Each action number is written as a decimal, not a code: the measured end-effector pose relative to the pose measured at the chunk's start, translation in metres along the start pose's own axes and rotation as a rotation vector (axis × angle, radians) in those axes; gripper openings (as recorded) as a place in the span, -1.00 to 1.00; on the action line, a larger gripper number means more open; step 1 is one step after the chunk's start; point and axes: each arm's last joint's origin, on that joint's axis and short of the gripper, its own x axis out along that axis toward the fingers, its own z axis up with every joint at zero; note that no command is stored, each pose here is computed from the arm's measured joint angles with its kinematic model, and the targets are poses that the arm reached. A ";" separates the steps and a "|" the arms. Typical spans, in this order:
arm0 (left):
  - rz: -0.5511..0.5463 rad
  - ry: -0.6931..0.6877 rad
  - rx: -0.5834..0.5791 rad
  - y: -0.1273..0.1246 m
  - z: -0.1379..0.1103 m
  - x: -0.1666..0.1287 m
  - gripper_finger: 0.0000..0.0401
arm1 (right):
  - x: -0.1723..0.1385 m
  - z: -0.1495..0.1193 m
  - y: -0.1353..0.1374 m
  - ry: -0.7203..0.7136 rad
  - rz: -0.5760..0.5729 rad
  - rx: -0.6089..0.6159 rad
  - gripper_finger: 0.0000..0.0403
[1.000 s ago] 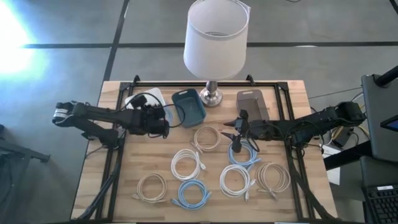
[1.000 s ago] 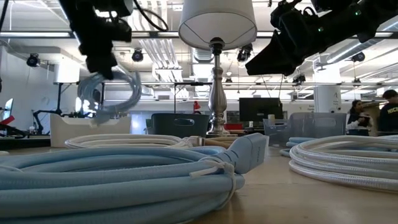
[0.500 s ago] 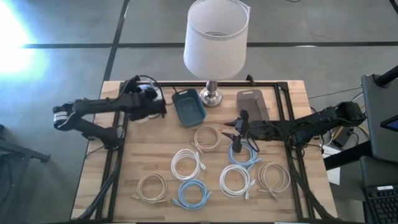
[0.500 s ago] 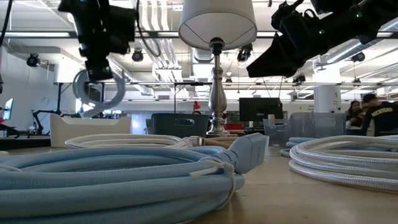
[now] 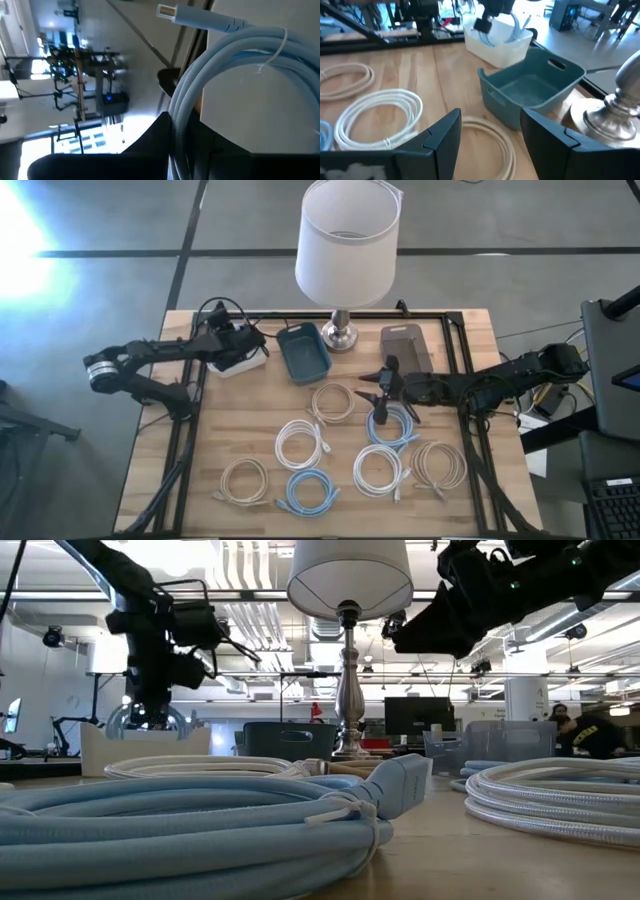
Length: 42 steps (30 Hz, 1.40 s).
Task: Pick & Place USB Port
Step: Put the top left blue charger cable into the white bin, then put the right blue charger cable into the white bin
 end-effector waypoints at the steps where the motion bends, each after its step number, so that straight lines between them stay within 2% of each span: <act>1: 0.008 -0.013 0.001 -0.001 0.001 0.001 -0.78 | 0.000 0.001 0.000 -0.010 0.001 0.003 0.00; 5: 0.028 -0.023 0.025 -0.003 0.001 0.003 -0.71 | 0.000 0.003 0.000 -0.031 0.005 0.019 0.00; 9: 0.069 -0.004 0.027 -0.001 0.001 0.003 -0.52 | 0.000 0.003 0.000 -0.026 0.007 0.057 0.00; 15: -0.059 -0.041 -0.042 -0.005 0.000 0.003 -0.21 | 0.000 0.002 0.005 0.001 0.156 0.105 0.00; 18: -0.081 -0.033 -0.057 -0.006 -0.001 0.003 -0.09 | -0.001 0.001 0.005 0.023 0.181 0.145 0.00; 22: -0.073 -0.021 -0.052 -0.002 0.000 0.000 0.01 | -0.001 -0.004 0.005 0.080 0.167 0.198 0.00; 27: -0.036 -0.011 -0.063 0.007 0.005 -0.003 0.03 | -0.002 -0.017 0.002 0.216 0.118 0.332 0.00; 33: -0.053 -0.053 -0.132 0.015 0.014 -0.016 0.02 | -0.007 -0.034 -0.003 0.381 -0.046 0.509 0.00; 37: -0.210 -0.151 -0.174 0.017 0.025 -0.030 0.02 | -0.011 -0.043 -0.002 0.462 -0.109 0.625 0.00; 42: -0.545 -0.294 -0.272 0.016 0.040 -0.049 0.02 | -0.015 -0.045 0.007 0.485 -0.092 0.662 0.00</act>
